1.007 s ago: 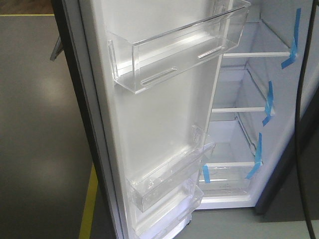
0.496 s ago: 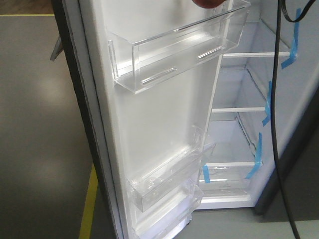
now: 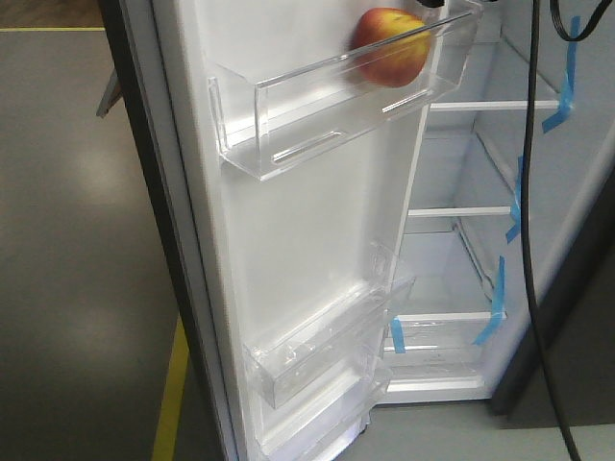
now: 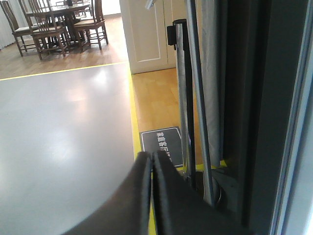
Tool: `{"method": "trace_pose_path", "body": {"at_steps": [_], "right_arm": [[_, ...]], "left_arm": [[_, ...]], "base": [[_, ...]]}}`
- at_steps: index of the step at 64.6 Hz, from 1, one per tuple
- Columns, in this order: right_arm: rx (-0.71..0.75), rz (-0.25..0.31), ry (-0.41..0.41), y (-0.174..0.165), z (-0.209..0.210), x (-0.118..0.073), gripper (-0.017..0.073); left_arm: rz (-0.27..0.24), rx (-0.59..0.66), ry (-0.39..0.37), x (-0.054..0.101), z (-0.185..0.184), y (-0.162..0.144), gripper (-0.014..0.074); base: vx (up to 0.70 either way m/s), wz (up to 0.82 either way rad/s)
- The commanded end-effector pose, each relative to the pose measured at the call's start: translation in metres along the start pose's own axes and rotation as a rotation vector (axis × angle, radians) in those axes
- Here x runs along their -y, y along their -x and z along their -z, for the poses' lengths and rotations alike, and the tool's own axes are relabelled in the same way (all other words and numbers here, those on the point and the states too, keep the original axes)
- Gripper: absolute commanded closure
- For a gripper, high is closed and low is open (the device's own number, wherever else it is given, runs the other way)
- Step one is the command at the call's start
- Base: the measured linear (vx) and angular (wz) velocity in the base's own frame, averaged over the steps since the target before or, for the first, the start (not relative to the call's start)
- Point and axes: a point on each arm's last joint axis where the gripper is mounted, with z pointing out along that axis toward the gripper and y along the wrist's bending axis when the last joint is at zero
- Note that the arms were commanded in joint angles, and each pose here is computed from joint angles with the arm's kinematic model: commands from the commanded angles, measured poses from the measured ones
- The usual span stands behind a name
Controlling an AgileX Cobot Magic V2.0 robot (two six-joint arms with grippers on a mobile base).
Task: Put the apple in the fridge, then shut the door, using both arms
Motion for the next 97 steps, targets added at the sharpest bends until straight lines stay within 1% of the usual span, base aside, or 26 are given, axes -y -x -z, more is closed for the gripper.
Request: {"method": "trace_pose_path", "body": {"at_steps": [1,9,14,19,24,26,32,42,44,51,55,64,69,72,78,79,85,87,90,93,97], "right_arm": [[0.117,0.014,-0.028,0.028,0.020,-0.012,-0.0029],[0.122,0.014,-0.032,0.028,0.020,-0.012,-0.0029],[0.137,0.027,-0.038,0.033,0.026,-0.015,-0.0024],[0.158,0.044,-0.041,0.040,0.035,-0.022,0.0006],[0.182,0.065,-0.045,0.048,0.047,-0.031,0.0062],[0.193,0.079,-0.046,0.052,0.054,-0.036,0.0093],[0.226,0.110,-0.054,0.063,0.073,-0.050,0.0231],[0.265,0.150,-0.043,0.077,0.101,-0.073,0.0533],[0.270,0.161,-0.036,0.079,0.107,-0.079,0.0575],[0.266,0.202,-0.023,0.082,0.122,-0.093,0.0568],[0.254,0.213,-0.029,0.082,0.129,-0.099,0.0564],[0.210,0.194,-0.067,0.073,0.143,-0.108,0.0564],[0.180,0.187,-0.105,0.061,0.149,-0.111,0.0564],[0.164,0.168,-0.123,0.050,0.150,-0.112,0.0564],[0.172,0.138,-0.155,0.033,0.161,-0.120,0.0564],[0.162,0.126,-0.159,0.026,0.161,-0.120,0.0564],[0.164,0.102,-0.187,0.004,0.172,-0.131,0.0564],[0.149,0.085,-0.192,-0.008,0.173,-0.133,0.0564],[0.147,0.076,-0.201,-0.022,0.180,-0.139,0.0564],[0.141,0.063,-0.211,-0.038,0.185,-0.145,0.0564],[0.131,0.039,-0.224,-0.059,0.190,-0.151,0.0564]], "left_arm": [[0.000,0.065,-0.006,0.001,-0.001,-0.002,0.0599],[0.000,0.065,-0.006,0.001,-0.001,-0.002,0.0599],[0.000,0.065,-0.006,0.001,-0.001,-0.002,0.0599],[0.000,0.065,-0.006,0.001,-0.001,-0.002,0.0599],[0.000,0.065,-0.006,0.001,-0.001,-0.002,0.0599],[0.000,0.065,-0.006,0.001,-0.001,-0.002,0.0599],[0.000,0.065,-0.006,0.001,-0.001,-0.002,0.0599],[0.000,0.065,-0.006,0.001,-0.001,-0.002,0.0599],[0.000,0.065,-0.006,0.001,-0.001,-0.002,0.0599],[0.000,0.065,-0.006,0.001,-0.001,-0.002,0.0599],[0.000,0.065,-0.006,0.001,-0.001,-0.002,0.0599],[-0.006,0.067,-0.005,0.001,-0.001,-0.001,0.0599],[-0.017,0.089,-0.004,0.001,-0.001,0.000,0.0599],[-0.014,0.108,-0.005,0.001,-0.001,0.002,0.0599],[0.032,0.159,-0.012,0.001,0.000,0.007,0.0599],[0.043,0.168,-0.014,0.001,0.000,0.008,0.0599],[0.148,0.229,-0.027,0.001,0.001,0.013,0.0599],[0.196,0.247,-0.032,0.001,0.002,0.015,0.0599],[0.249,0.280,-0.038,0.000,0.002,0.018,0.0599],[0.277,0.308,-0.042,0.000,0.003,0.020,0.0599],[0.283,0.337,-0.044,0.000,0.004,0.023,0.0599]], "base": [[0.00,0.00],[0.00,0.00],[0.00,0.00],[0.00,0.00],[0.00,0.00],[0.00,0.00],[0.00,0.00],[0.00,0.00],[0.00,0.00],[0.00,0.00],[0.00,0.00],[0.00,0.00],[0.00,0.00],[0.00,0.00],[0.00,0.00],[0.00,0.00],[0.00,0.00],[0.00,0.00],[0.00,0.00],[0.00,0.00],[0.00,0.00]]}}
